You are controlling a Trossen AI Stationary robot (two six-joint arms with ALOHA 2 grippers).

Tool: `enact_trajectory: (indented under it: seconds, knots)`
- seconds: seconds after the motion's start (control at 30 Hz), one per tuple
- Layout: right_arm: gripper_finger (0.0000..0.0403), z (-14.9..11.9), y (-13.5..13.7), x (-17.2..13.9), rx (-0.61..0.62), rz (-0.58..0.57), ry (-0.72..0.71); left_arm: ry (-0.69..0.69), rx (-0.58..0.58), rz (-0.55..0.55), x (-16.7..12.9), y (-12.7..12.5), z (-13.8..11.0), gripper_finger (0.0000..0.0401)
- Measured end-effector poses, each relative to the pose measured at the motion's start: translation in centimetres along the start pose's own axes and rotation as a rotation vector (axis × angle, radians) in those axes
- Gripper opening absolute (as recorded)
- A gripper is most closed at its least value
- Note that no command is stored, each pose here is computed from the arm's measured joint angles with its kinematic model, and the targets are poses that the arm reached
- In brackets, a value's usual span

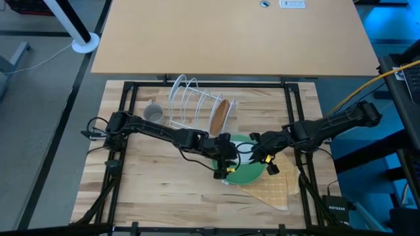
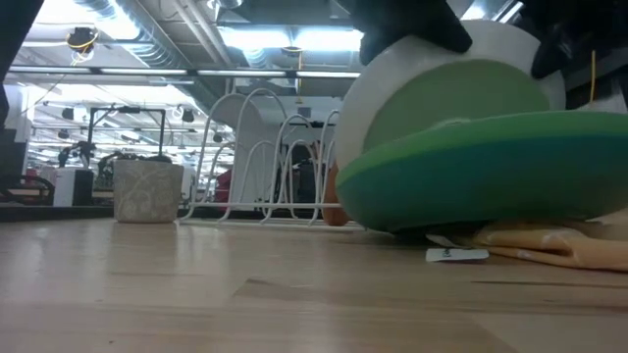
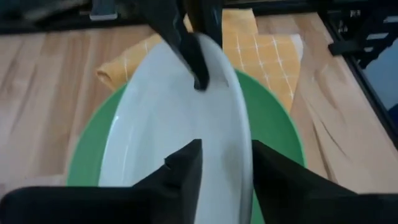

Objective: Sort dishes
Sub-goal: Put the white plate from the top of green plate onto the white dish rack

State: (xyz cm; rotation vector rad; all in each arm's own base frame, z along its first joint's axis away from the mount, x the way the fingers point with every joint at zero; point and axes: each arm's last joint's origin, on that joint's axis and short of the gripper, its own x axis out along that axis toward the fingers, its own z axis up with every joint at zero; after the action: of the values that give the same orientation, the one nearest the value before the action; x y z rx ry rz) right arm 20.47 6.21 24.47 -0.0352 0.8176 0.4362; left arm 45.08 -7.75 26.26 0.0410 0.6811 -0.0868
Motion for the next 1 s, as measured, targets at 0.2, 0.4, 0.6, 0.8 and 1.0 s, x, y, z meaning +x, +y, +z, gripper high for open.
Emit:
enact_trajectory:
  seconds: [0.2, 0.4, 0.6, 0.8, 1.0]
  knots:
    - [0.0023, 0.2, 0.0, -0.3, -0.006, -0.008, -0.028, 0.054, 0.001, -0.012, 0.0, -0.3, -0.6, 0.0159]
    - [0.0023, 0.3, 0.1, -0.5, -0.007, -0.015, -0.055, 0.077, 0.095, -0.019, 0.0, -0.6, -0.8, 0.0159]
    - [0.0024, 0.6, 0.1, -0.9, -0.01, -0.017, -0.094, 0.075, 0.187, 0.004, 0.0, -0.5, -0.8, 0.0128]
    - [0.0025, 0.7, 0.2, -1.1, -0.012, -0.018, -0.108, 0.079, 0.244, 0.039, 0.1, -0.4, -0.9, 0.0092]
    - [0.0026, 0.6, 0.1, -1.1, -0.012, -0.025, -0.102, 0.08, 0.315, 0.047, 0.1, -0.4, -0.9, 0.0048]
